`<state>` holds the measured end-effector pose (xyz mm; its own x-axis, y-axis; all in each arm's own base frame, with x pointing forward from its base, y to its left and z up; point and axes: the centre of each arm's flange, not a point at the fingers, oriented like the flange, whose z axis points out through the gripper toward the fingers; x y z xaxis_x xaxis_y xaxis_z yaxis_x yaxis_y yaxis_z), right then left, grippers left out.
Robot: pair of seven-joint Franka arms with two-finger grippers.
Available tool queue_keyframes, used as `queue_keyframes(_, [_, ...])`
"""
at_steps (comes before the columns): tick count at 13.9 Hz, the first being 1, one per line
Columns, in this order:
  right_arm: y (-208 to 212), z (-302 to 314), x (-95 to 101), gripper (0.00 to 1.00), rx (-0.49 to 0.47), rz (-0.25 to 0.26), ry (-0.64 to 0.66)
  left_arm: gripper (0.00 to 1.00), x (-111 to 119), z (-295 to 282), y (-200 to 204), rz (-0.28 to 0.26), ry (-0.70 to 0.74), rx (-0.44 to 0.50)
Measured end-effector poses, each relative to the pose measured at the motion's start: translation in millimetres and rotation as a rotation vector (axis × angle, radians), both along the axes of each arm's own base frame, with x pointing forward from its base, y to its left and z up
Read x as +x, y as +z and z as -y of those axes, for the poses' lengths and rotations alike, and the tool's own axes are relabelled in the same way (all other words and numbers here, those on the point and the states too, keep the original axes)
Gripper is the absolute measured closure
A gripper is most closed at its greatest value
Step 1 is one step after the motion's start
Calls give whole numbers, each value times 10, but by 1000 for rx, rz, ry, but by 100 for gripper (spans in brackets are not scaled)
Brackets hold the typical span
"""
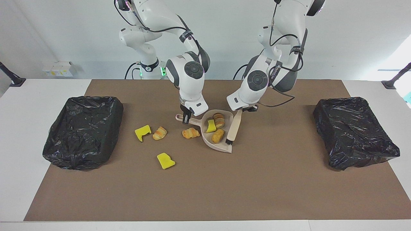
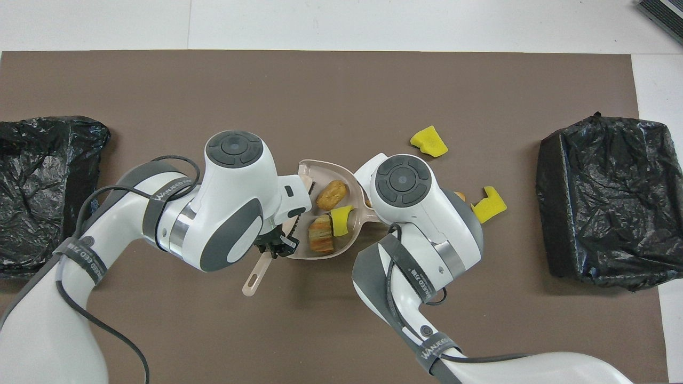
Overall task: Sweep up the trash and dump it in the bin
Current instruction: 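Sweep bread and sponge pieces into the dustpan with the left gripper's brush, then carry the dustpan to the bin with the right gripper and tip it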
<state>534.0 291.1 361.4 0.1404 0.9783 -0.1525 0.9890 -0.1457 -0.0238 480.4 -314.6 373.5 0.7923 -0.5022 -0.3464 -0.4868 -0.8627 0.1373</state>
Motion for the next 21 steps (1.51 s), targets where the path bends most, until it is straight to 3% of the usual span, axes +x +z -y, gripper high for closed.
queue_keyframes(4, [0,9,5,67,0,0,-2,75,74,-197,223,7,49,-14])
queue_keyframes(7, [38,47,38,67,0,3,-10,75,163,-596,746,65,247,41])
queue_keyframes(11, [306,154,148,67,-4,8,-20,75,-16,-696,1156,115,474,138])
queue_keyframes(15, [781,554,325,67,2,8,16,75,-253,-550,982,74,571,140])
queue_keyframes(19, [1218,1071,423,67,2,-11,55,75,-755,-110,660,107,562,92])
queue_keyframes(21, [1422,1353,443,67,1,-26,83,75,-970,219,425,161,594,64])
